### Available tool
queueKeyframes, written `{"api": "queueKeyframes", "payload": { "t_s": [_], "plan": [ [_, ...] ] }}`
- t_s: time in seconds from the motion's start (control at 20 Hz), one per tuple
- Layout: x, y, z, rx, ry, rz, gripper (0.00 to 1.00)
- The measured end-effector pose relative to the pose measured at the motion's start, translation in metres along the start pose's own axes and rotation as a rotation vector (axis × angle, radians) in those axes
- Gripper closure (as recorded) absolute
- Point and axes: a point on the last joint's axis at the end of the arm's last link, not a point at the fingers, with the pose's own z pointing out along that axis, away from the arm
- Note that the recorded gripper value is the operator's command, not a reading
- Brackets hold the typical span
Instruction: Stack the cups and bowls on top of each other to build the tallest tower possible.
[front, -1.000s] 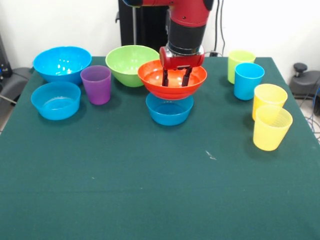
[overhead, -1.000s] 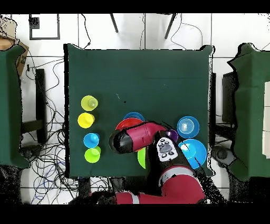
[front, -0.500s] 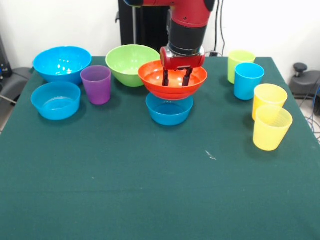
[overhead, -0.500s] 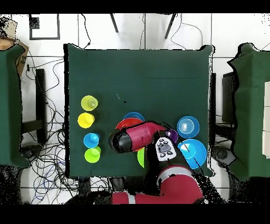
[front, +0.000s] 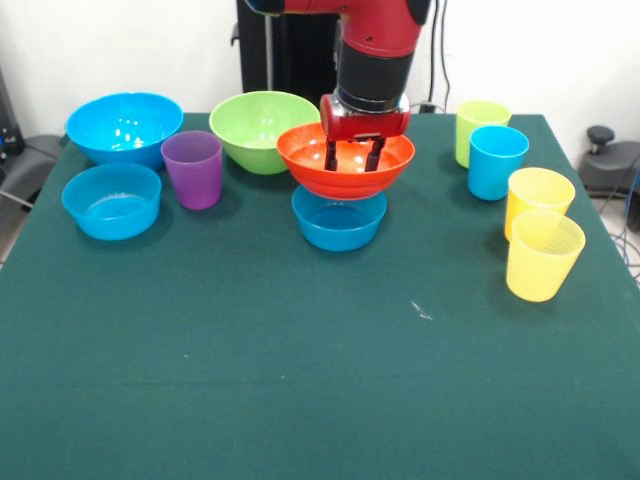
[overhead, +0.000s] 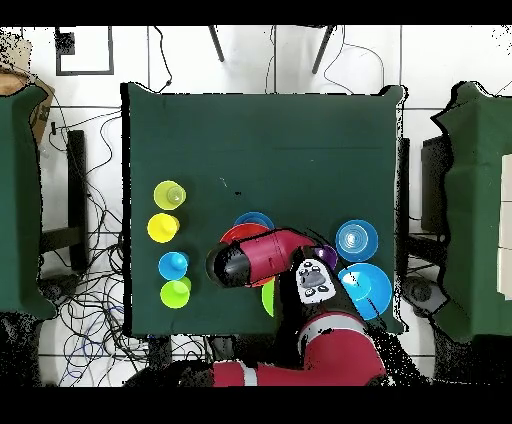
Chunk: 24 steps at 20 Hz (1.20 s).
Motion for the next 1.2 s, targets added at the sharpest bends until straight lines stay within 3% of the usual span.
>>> {"api": "queueKeyframes", "payload": {
  "t_s": [1.2],
  "plan": [
    [-0.0035, -0.0015, -0.0001, -0.009, 0.017, 0.035, 0.0]
  ]
}}
